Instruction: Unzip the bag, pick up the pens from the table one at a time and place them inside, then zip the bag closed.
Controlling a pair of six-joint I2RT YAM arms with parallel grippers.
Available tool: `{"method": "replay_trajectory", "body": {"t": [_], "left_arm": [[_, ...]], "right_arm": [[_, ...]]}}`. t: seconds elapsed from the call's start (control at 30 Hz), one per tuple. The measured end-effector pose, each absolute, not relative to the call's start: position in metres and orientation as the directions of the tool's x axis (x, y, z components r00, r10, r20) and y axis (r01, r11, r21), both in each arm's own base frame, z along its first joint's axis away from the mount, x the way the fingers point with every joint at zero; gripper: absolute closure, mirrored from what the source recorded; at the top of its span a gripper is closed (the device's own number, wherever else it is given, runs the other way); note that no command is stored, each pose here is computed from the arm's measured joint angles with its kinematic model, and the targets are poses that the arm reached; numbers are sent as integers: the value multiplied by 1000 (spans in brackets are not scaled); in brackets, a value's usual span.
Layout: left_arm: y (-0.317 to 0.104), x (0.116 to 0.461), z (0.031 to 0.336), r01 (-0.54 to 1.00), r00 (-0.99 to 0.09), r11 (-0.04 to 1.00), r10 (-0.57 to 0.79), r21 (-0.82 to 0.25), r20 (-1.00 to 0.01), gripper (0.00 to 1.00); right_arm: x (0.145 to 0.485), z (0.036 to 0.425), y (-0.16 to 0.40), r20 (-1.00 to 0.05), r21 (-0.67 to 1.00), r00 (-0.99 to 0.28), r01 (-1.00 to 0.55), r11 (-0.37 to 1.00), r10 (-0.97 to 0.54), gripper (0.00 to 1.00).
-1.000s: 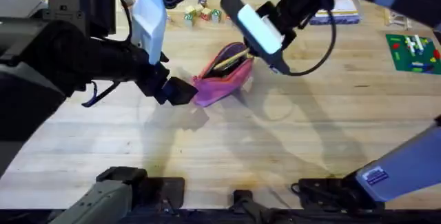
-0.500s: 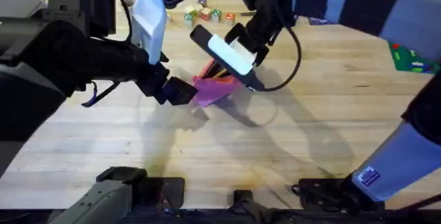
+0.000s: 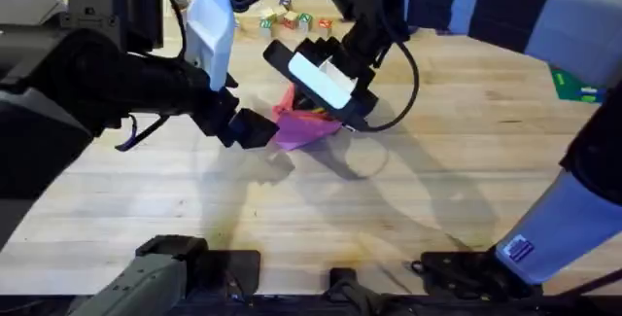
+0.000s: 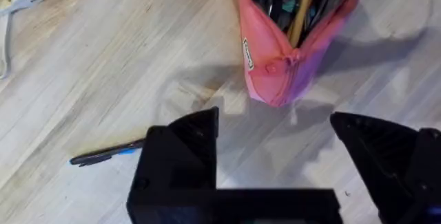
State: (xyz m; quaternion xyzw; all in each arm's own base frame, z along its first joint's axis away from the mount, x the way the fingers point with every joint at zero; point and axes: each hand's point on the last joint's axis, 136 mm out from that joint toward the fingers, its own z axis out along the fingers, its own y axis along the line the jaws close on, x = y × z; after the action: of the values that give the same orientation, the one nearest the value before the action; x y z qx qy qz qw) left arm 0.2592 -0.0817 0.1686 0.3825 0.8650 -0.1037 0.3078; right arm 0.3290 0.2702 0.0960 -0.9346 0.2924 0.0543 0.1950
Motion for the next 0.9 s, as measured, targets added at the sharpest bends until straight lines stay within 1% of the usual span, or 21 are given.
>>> {"method": "replay_trajectory", "body": {"t": [0.03, 0.1, 0.7, 0.8, 0.9], "left_arm": [[-82, 259, 169, 725, -518, 686, 598, 56, -612, 7], [-82, 259, 169, 726, -518, 686, 598, 56, -612, 7], [-82, 259, 169, 725, -518, 686, 598, 56, -612, 7], [-82, 259, 169, 725, -518, 686, 598, 56, -612, 8], [-82, 259, 169, 725, -518, 686, 598, 56, -612, 7]], "right_arm": [[329, 96, 270, -216, -333, 823, -568, -752, -526, 16], [329, 96, 270, -216, -333, 823, -568, -753, -526, 5], [329, 97, 268, -208, -328, 822, -569, -754, -530, 4], [329, 104, 267, -197, -339, 824, -565, -752, -531, 4], [328, 122, 266, -187, -369, 813, -578, -728, -551, 4]]}}
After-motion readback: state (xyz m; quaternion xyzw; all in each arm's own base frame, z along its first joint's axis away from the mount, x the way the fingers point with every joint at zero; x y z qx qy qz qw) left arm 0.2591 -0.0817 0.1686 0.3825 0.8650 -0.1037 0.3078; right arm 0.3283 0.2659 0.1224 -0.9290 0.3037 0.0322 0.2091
